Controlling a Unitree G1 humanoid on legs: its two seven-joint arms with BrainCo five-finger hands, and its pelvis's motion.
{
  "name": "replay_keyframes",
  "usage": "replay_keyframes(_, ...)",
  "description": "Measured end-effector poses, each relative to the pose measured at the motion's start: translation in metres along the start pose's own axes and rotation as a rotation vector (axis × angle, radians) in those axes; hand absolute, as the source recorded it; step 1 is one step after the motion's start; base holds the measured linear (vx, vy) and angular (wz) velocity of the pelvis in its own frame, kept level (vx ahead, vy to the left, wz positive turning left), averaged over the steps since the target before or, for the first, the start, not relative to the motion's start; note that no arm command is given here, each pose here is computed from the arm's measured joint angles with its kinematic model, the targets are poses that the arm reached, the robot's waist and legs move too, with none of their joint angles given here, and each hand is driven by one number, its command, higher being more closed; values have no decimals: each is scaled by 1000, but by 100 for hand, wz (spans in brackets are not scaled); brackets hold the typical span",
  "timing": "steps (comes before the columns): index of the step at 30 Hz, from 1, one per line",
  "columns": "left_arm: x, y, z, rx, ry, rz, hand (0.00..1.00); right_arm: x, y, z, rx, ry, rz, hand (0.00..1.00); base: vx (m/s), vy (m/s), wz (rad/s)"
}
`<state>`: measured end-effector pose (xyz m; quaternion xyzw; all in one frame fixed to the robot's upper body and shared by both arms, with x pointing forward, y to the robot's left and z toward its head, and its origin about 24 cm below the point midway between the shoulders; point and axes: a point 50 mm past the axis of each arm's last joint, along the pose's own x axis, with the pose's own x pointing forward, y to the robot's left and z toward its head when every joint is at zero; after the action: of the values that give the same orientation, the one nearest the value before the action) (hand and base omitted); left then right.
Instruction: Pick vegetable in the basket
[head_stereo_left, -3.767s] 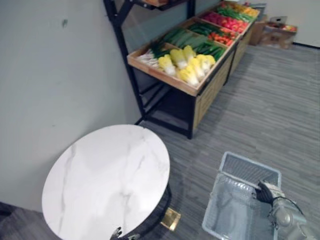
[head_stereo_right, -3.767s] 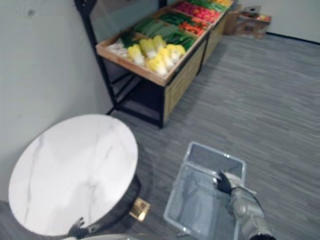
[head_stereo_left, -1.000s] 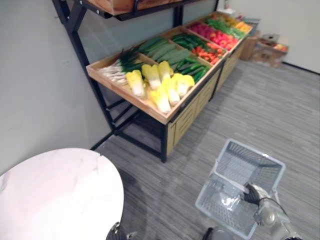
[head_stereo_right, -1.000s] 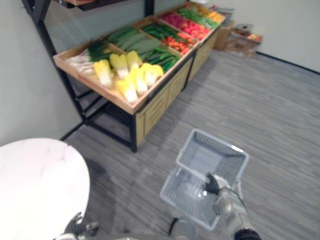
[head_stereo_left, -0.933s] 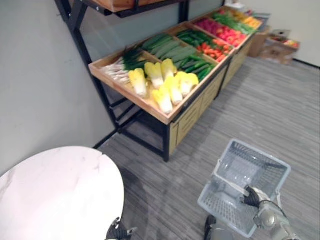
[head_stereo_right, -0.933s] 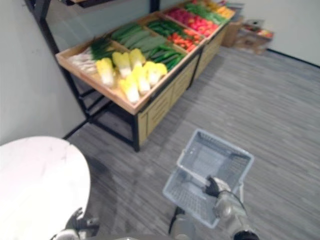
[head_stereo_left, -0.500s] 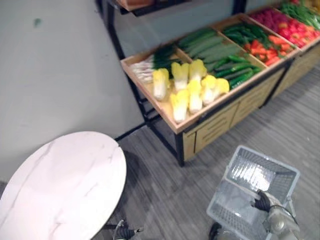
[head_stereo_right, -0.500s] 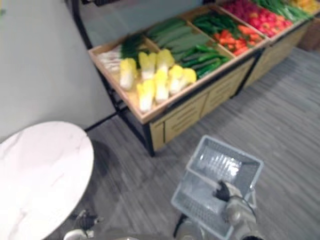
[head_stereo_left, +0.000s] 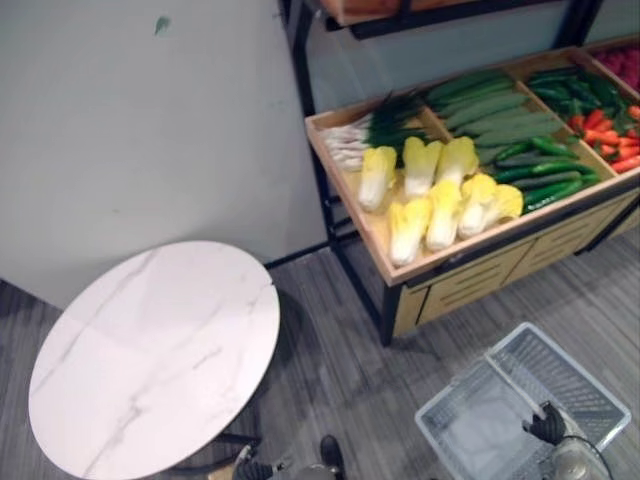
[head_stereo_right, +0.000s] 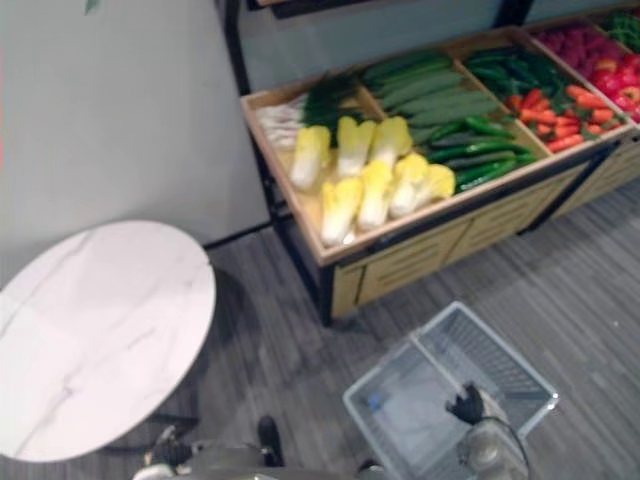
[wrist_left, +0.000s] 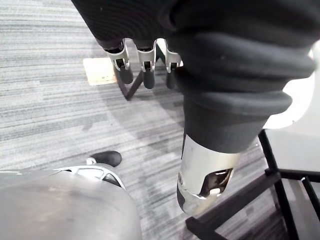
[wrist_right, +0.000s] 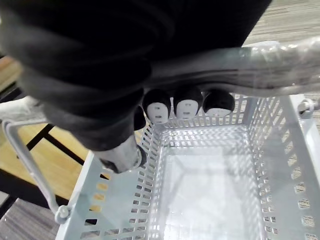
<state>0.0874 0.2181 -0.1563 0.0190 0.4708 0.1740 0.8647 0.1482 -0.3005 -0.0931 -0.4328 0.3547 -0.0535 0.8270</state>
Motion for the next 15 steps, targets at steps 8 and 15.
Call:
replay_keyframes(8,-5,14,-19,19,66,32,0,4,1,5,6,-1,1,100,66,93,-36)
replay_keyframes(15,4,27,9,87,-22,55,0,5,19,19,35,-29,52,100,149,-103,-4)
